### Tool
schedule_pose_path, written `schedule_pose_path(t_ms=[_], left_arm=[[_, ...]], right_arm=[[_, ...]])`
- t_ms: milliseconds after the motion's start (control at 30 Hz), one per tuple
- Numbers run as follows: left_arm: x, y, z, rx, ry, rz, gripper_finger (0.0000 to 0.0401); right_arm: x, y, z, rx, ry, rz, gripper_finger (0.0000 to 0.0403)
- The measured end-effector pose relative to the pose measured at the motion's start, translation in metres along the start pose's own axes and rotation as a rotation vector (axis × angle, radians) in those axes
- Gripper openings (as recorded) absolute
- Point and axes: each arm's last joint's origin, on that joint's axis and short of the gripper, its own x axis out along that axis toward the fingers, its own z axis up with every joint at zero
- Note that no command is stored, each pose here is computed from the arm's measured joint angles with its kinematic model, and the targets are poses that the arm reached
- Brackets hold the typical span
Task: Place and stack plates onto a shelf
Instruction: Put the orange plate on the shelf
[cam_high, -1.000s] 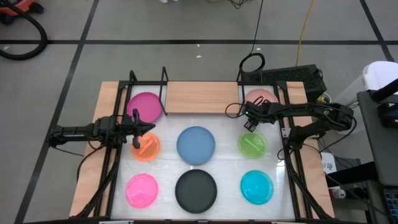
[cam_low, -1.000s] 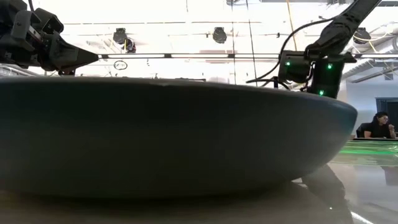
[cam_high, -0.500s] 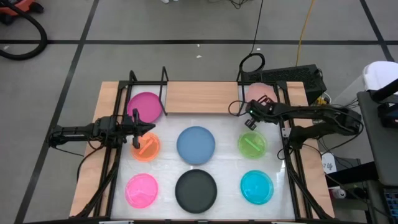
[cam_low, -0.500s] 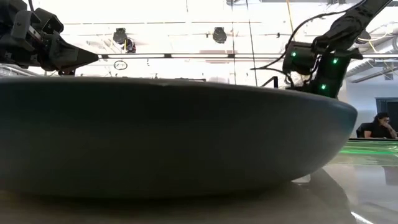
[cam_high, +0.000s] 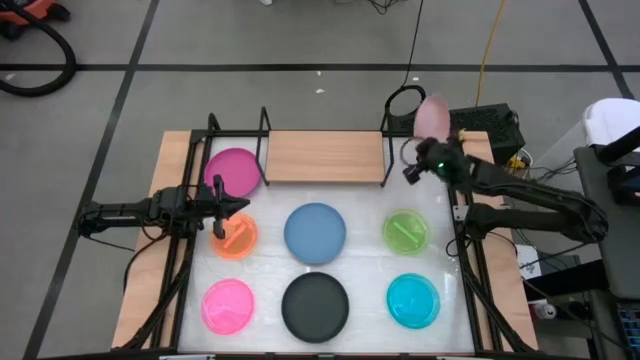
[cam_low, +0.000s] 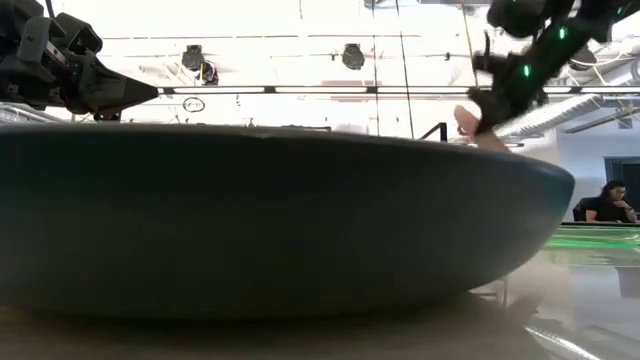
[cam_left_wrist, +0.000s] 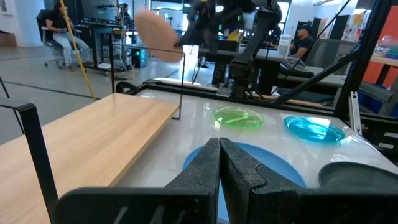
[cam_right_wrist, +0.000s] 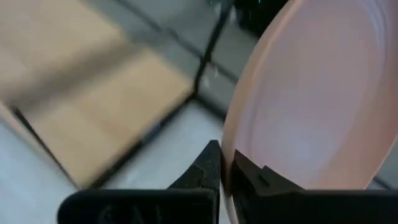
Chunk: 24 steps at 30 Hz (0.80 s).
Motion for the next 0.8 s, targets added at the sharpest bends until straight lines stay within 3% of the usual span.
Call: schedule_pose_path(t_ms=[200,467,600,800], left_arm=[[0.0,0.0,0.0,0.0,0.0,0.0,0.0012],[0.0,0.0,0.0,0.0,0.0,0.0,0.0012],[0.0,0.0,0.0,0.0,0.0,0.0,0.0012],[0.0,0.0,0.0,0.0,0.0,0.001,0.0012]], right_arm=[[-0.028,-0.002,0.054,-0.063,-0.158,0.095,0.0001],[-0.034,0.033,0.109,-0.209,-0.273,0.29,0.0001],[-0.022,0.063,0.118,-0.296,-0.298,0.402,0.0001],[0.013,0.108,0.1,-0.531,-0.173,0.436,0.0]])
